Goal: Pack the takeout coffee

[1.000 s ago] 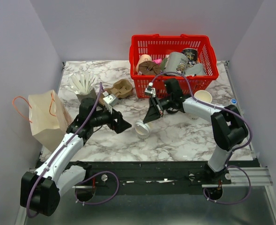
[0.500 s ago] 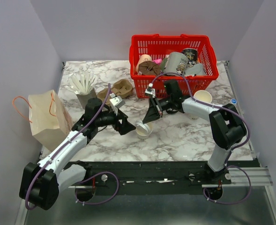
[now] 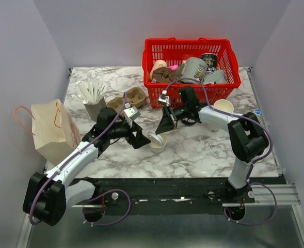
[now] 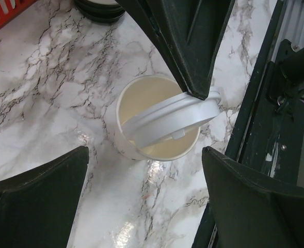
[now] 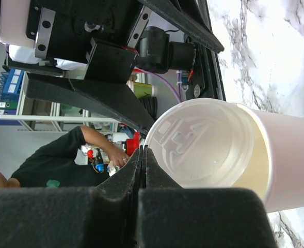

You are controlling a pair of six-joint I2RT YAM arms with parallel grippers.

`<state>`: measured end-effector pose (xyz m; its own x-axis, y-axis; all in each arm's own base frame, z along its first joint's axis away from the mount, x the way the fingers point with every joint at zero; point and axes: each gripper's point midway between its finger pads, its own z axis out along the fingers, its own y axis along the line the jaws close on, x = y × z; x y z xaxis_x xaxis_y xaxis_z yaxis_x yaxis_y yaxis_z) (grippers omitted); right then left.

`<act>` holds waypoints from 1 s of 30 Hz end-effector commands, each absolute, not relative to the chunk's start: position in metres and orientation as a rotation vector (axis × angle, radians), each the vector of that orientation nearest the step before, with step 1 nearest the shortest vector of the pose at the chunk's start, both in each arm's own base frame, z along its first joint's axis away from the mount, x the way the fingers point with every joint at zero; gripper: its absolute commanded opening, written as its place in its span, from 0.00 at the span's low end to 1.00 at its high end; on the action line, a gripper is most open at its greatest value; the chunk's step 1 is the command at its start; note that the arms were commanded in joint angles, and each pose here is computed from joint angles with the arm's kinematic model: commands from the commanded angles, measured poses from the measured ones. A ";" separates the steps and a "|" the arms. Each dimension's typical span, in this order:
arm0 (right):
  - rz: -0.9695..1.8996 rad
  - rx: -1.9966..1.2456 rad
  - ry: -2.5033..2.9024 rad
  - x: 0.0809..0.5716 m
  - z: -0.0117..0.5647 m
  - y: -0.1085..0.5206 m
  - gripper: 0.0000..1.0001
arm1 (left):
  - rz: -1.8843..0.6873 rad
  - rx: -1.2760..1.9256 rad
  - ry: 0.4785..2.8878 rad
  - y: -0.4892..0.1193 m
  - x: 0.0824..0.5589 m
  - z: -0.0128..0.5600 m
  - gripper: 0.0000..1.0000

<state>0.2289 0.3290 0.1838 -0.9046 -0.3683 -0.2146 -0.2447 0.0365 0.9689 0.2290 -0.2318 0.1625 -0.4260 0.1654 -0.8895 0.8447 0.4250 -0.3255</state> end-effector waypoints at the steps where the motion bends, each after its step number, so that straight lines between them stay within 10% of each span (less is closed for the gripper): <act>1: -1.999 0.594 -2.221 0.241 0.180 0.331 0.07 | -1.008 0.926 1.770 -0.238 0.239 0.175 0.98; 30: -1.905 0.625 -2.490 0.261 0.162 0.312 0.25 | -1.055 0.888 1.779 -0.244 0.244 0.174 0.98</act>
